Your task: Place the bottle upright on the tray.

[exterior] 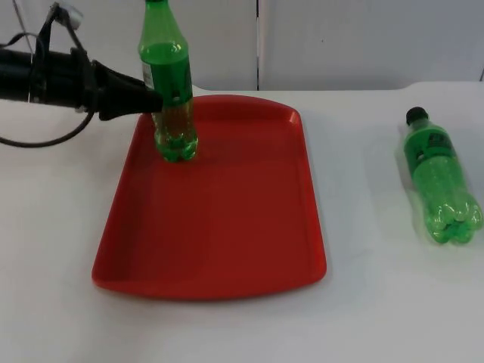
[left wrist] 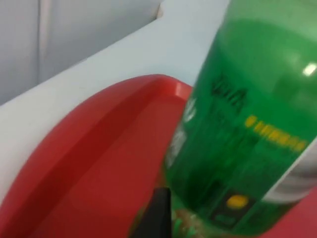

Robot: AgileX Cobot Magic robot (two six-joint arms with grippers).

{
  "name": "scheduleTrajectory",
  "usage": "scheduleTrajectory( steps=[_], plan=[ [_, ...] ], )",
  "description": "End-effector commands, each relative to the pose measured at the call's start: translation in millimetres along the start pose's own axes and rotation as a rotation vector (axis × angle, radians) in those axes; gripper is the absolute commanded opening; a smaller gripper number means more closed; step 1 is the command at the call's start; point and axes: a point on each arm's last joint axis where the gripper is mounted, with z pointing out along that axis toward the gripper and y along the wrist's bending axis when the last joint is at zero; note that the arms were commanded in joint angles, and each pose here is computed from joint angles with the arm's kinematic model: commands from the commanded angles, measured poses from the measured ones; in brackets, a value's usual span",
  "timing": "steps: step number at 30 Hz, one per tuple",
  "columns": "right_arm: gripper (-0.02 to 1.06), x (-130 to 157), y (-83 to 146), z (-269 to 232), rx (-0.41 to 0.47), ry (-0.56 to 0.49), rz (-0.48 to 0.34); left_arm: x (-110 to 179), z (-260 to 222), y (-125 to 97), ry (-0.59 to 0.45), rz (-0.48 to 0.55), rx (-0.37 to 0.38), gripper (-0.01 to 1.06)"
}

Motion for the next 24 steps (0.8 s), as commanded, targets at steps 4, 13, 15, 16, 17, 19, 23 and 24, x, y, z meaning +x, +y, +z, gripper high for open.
scheduleTrajectory(
  steps=[4, 13, 15, 16, 17, 19, 23, 24],
  plan=[
    [1.04, 0, -1, -1, 0.006, -0.001, -0.015, -13, -1, -11, 0.052, -0.096, 0.029, 0.85],
    [1.04, 0, -1, -1, 0.006, -0.001, -0.015, -13, -4, -27, 0.149, -0.194, 0.02, 0.85],
    [1.04, 0, -1, -1, 0.006, 0.001, -0.015, -9, -6, -28, 0.161, -0.221, -0.014, 0.85],
    [1.04, 0, -1, -1, 0.006, 0.001, -0.015, -8, -7, -30, 0.167, -0.236, -0.039, 0.85],
    [1.04, 0, -1, -1, 0.006, 0.001, -0.015, -8, -7, -30, 0.167, -0.236, -0.039, 0.85],
    [1.04, 0, -1, -1, 0.006, 0.001, -0.015, -5, -9, -32, 0.177, -0.263, -0.083, 0.85],
    [1.04, 1, -1, -1, 0.006, 0.007, -0.015, -5, -10, -36, 0.181, -0.285, -0.103, 0.85],
    [1.04, 1, -1, -1, 0.006, 0.007, -0.015, -6, -11, -37, 0.18, -0.296, -0.107, 0.85]
  ],
)
